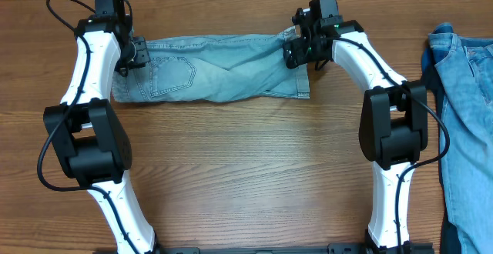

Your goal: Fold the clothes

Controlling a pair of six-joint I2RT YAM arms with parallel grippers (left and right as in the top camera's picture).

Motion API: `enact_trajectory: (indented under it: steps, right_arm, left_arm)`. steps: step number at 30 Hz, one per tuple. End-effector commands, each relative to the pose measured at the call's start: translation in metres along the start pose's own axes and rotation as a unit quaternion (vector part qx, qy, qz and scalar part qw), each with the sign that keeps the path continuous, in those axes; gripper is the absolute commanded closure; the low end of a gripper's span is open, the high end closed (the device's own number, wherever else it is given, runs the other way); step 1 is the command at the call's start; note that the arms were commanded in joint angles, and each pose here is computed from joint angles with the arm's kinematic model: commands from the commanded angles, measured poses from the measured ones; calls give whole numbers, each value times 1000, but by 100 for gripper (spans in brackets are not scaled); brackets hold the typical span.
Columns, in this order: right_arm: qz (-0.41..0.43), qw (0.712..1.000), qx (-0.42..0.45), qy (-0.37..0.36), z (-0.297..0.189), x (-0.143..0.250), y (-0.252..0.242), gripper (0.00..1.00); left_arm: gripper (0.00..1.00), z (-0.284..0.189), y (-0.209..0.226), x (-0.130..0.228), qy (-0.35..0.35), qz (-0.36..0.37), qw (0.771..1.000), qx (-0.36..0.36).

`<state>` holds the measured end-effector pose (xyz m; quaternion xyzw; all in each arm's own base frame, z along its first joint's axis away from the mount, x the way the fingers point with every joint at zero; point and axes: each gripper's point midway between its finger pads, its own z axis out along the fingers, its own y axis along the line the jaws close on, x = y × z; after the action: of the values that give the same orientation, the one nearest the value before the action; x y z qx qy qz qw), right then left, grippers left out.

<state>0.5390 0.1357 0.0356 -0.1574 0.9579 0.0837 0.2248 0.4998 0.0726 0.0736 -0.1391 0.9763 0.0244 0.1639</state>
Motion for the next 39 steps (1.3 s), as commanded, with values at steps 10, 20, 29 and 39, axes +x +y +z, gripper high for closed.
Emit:
enact_trajectory:
  steps: [10,20,29,39]
  right_arm:
    - [36,998,-32,39,3,22,1,37]
    - [39,997,-39,52,2,28,4,72]
    - [52,996,-40,62,2,33,5,77]
    - [116,987,-39,106,-57,23,13,96]
  left_arm:
    - [74,6,11,6,10,-1,999,-32]
    - [96,10,10,1,-4,-2,1000,-30]
    - [96,53,25,26,-8,-12,999,-50]
    - [96,70,35,22,-44,-23,997,-55]
